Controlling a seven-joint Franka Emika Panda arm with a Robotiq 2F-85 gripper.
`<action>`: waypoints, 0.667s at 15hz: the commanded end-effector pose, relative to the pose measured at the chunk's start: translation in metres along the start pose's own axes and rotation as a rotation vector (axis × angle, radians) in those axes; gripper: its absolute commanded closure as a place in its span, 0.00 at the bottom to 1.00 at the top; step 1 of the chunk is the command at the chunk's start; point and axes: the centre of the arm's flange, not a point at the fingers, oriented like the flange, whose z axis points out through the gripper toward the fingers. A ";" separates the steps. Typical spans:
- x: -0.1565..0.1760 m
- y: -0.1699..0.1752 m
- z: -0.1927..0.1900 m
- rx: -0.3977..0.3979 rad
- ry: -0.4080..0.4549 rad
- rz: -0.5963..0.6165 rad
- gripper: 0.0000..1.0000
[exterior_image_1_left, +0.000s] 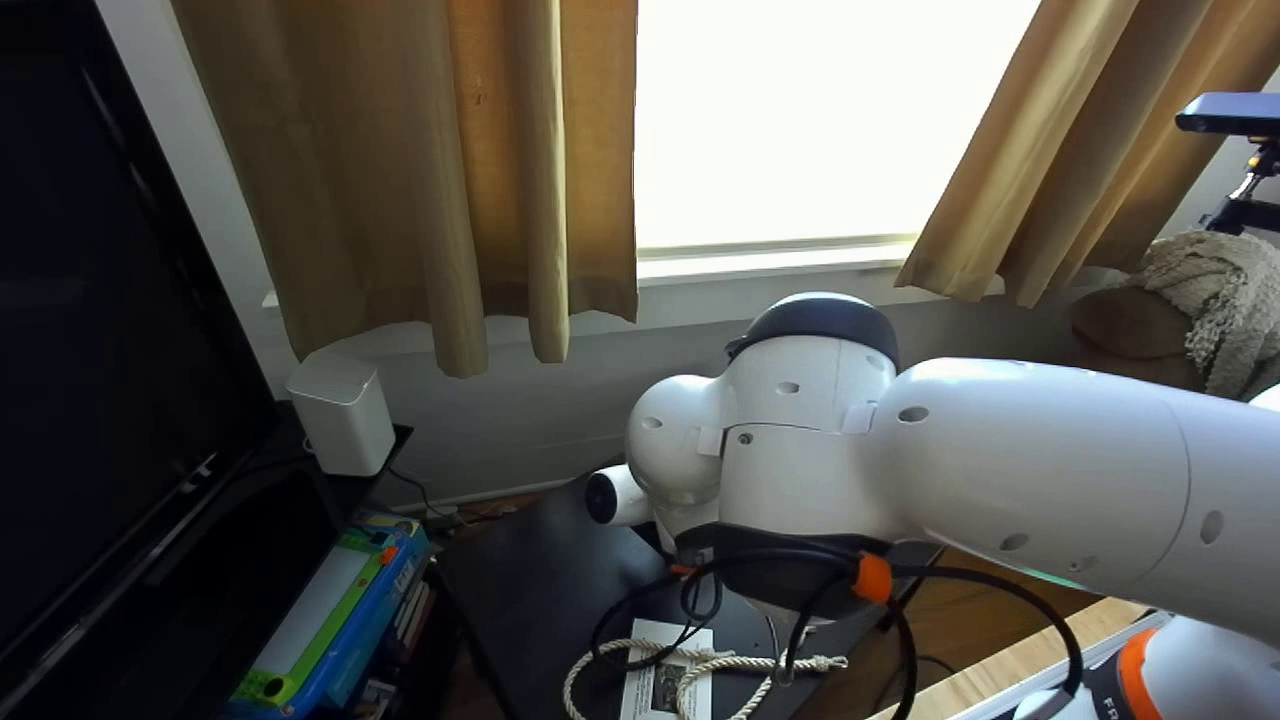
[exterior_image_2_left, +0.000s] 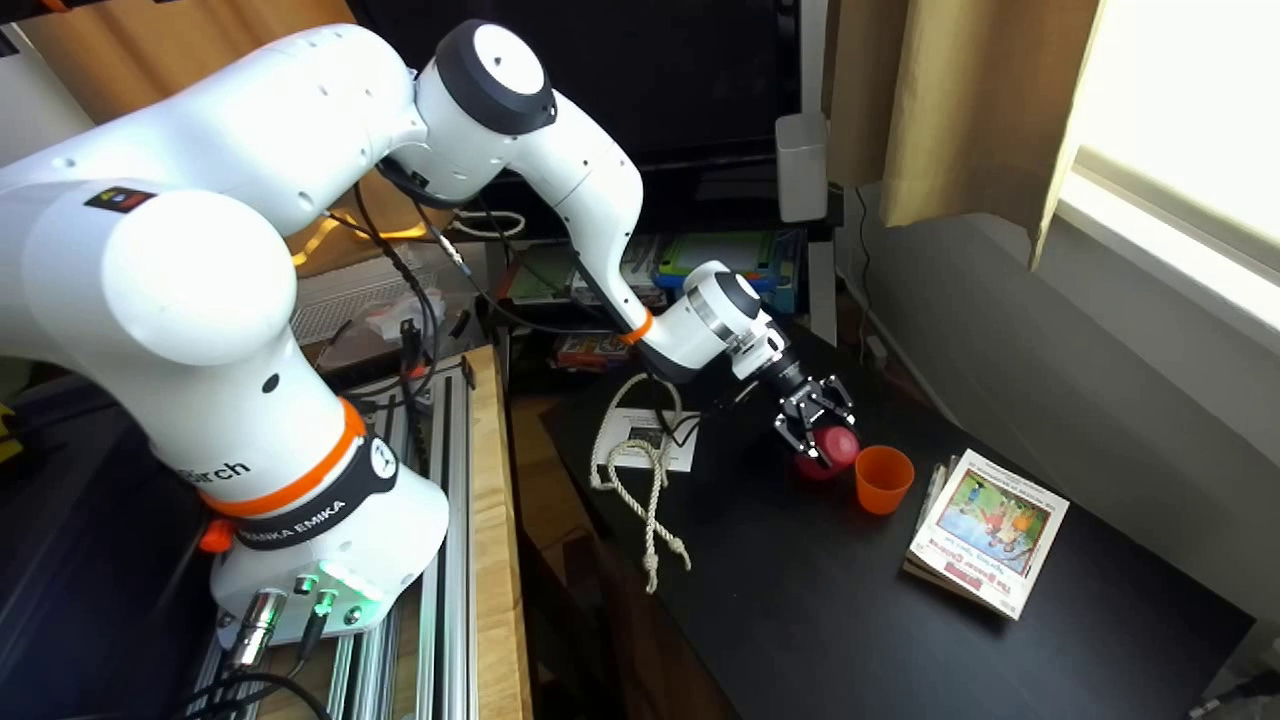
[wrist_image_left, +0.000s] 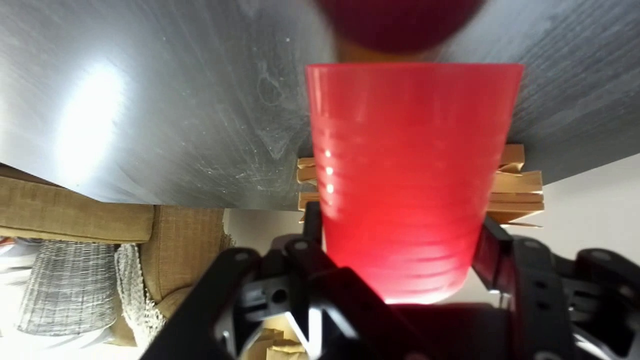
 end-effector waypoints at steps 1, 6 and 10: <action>-0.023 -0.006 0.014 -0.015 0.011 0.006 0.08; -0.027 -0.007 0.012 -0.009 0.009 -0.008 0.00; -0.010 -0.010 -0.001 0.014 -0.022 -0.001 0.00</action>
